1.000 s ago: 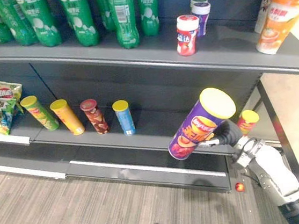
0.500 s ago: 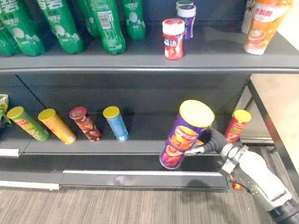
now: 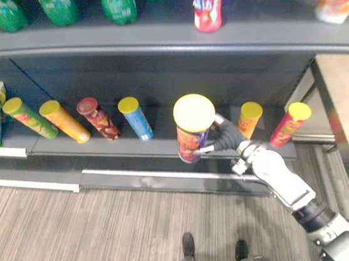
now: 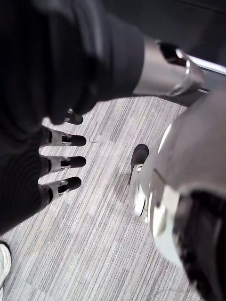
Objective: Put the gum and the chips on the shelf.
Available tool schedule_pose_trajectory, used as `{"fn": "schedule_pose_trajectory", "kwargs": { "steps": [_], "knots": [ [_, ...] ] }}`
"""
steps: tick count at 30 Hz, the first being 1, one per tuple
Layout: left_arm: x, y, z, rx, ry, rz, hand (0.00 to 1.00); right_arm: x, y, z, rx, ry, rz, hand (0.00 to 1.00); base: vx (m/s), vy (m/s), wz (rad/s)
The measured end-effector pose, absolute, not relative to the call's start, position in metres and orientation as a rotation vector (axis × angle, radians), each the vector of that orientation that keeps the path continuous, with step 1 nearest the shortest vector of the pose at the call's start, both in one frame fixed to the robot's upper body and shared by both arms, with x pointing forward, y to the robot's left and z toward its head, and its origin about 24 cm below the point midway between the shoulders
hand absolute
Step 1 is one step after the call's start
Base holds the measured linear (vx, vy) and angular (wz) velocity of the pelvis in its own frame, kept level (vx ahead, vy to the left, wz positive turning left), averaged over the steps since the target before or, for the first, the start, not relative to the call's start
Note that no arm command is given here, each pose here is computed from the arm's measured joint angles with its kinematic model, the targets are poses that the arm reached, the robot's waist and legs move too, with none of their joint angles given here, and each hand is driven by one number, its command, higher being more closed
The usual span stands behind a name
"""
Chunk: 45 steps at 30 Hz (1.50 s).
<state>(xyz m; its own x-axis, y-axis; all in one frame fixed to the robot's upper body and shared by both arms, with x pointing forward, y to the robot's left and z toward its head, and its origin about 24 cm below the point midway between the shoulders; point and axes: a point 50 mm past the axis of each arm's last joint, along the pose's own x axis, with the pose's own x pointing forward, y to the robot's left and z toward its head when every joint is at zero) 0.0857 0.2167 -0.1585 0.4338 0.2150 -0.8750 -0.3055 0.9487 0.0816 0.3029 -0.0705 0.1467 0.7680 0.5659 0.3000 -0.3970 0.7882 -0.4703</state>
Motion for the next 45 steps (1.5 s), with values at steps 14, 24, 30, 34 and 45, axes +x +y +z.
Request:
{"fn": "schedule_pose_trajectory", "kwargs": {
  "steps": [14,24,30,34,45],
  "knots": [
    [0.145,0.199,-0.137,-0.092,0.871,0.208,0.0,0.344,-0.055,0.205,-0.608,-0.627,0.358,1.0,-0.04,-0.007,0.15],
    [0.16,0.189,-0.13,-0.059,0.831,0.142,0.0,0.372,-0.067,0.206,-0.665,-0.575,0.181,1.0,0.01,-0.025,0.15],
    [0.167,0.183,-0.126,-0.033,0.801,0.094,0.0,0.382,-0.08,0.215,-0.651,-0.58,0.07,1.0,0.02,-0.042,0.17],
    [0.173,0.178,-0.121,-0.033,0.768,0.069,0.0,0.385,-0.088,0.227,-0.697,-0.635,0.006,1.0,-0.01,-0.04,0.06],
    [0.179,0.172,-0.116,-0.046,0.736,0.045,0.0,0.392,-0.128,0.242,-0.673,-0.658,-0.218,1.0,0.01,-0.043,0.03]
  ]
}}
